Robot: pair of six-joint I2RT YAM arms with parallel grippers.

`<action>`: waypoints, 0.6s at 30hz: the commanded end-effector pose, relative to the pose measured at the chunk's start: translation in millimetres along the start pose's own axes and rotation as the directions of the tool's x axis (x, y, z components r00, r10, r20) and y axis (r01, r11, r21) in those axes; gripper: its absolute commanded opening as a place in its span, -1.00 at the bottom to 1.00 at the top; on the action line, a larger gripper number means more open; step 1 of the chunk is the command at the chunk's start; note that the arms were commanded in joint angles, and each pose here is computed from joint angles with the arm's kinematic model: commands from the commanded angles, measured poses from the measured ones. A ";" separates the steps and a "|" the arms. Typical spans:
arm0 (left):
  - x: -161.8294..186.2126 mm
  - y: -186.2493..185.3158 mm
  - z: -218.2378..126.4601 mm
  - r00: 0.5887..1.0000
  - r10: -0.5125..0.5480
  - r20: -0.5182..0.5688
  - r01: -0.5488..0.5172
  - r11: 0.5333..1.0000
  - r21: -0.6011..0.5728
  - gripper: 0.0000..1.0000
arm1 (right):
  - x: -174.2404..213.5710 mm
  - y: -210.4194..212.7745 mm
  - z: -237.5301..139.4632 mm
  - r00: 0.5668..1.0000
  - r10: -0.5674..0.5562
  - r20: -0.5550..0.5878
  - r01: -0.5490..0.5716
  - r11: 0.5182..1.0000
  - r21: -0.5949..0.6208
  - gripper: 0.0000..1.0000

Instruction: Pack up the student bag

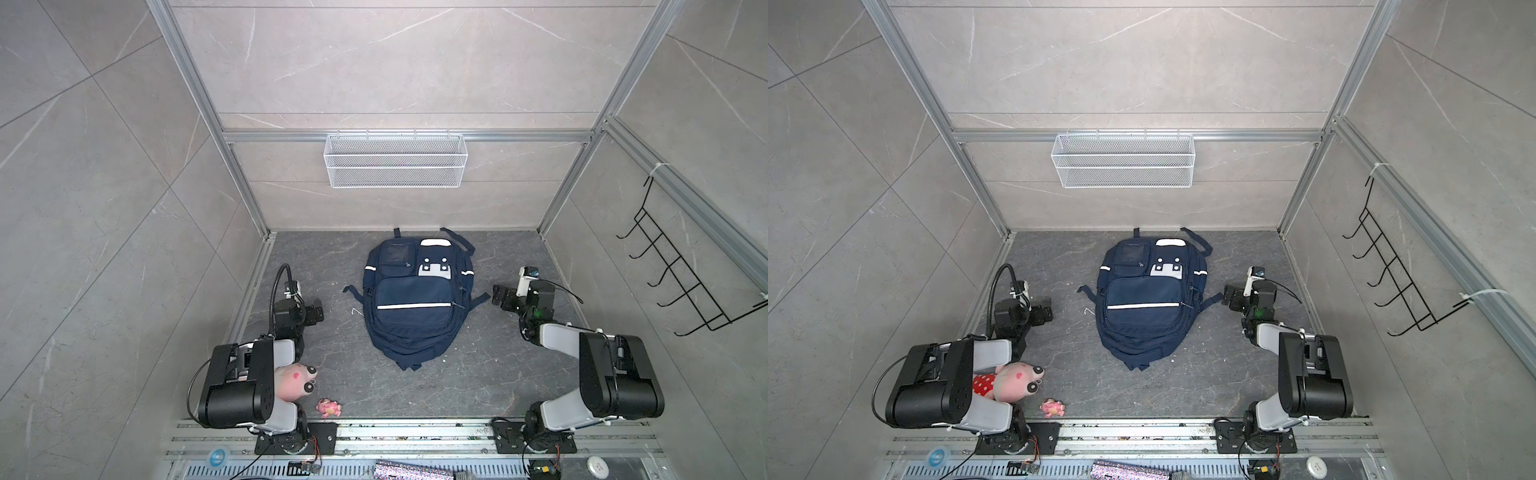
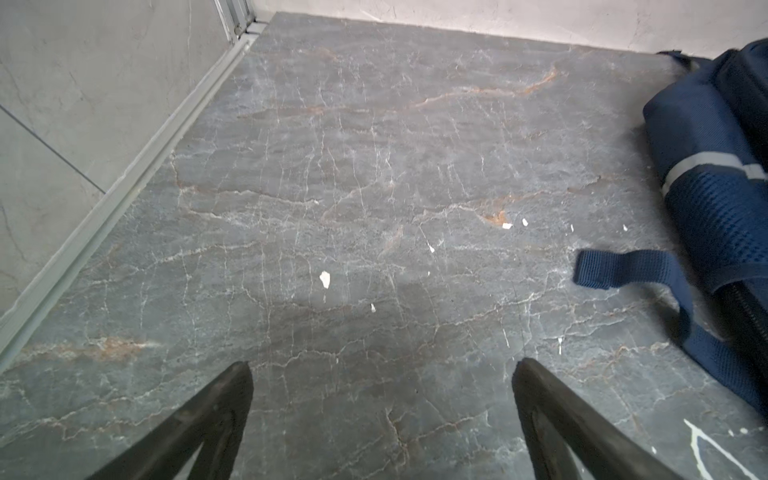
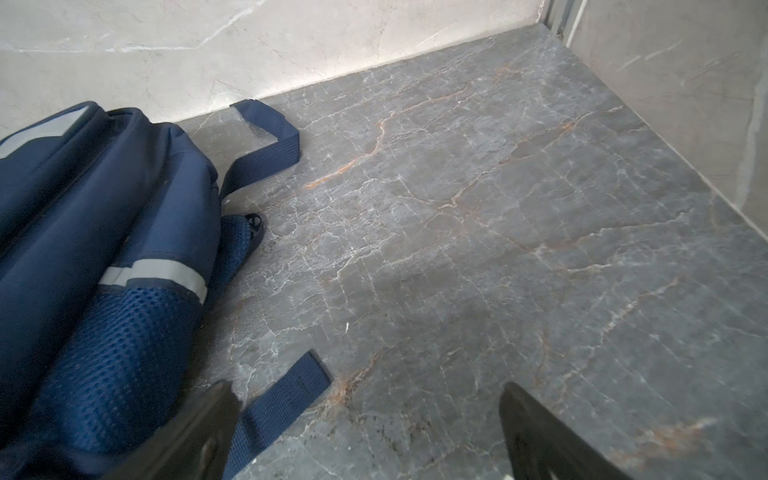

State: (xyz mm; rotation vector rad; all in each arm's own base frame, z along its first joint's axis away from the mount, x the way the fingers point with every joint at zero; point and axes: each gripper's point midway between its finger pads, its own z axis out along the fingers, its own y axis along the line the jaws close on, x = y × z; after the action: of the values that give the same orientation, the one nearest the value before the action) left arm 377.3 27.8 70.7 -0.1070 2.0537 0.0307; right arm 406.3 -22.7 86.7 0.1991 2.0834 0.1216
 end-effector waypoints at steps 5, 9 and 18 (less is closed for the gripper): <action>-19.6 3.3 1.3 0.997 -0.004 0.073 0.005 1.000 -0.015 1.00 | -6.4 6.4 -1.4 0.999 -0.036 0.023 0.036 0.999 -0.010 1.00; -19.7 3.7 1.3 0.997 -0.006 0.073 0.008 1.000 -0.015 1.00 | -5.3 11.5 4.6 0.998 -0.058 -0.007 0.058 0.998 -0.008 0.99; -19.7 3.3 1.4 0.997 -0.006 0.074 0.007 1.000 -0.014 1.00 | -6.5 14.5 -9.3 0.995 -0.072 0.073 0.074 0.997 -0.018 1.00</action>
State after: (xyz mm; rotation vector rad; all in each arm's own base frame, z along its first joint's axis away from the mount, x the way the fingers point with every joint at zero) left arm 378.6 29.7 73.5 -0.1126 2.0404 0.0398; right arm 402.1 -11.0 85.9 0.1354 2.0706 0.1092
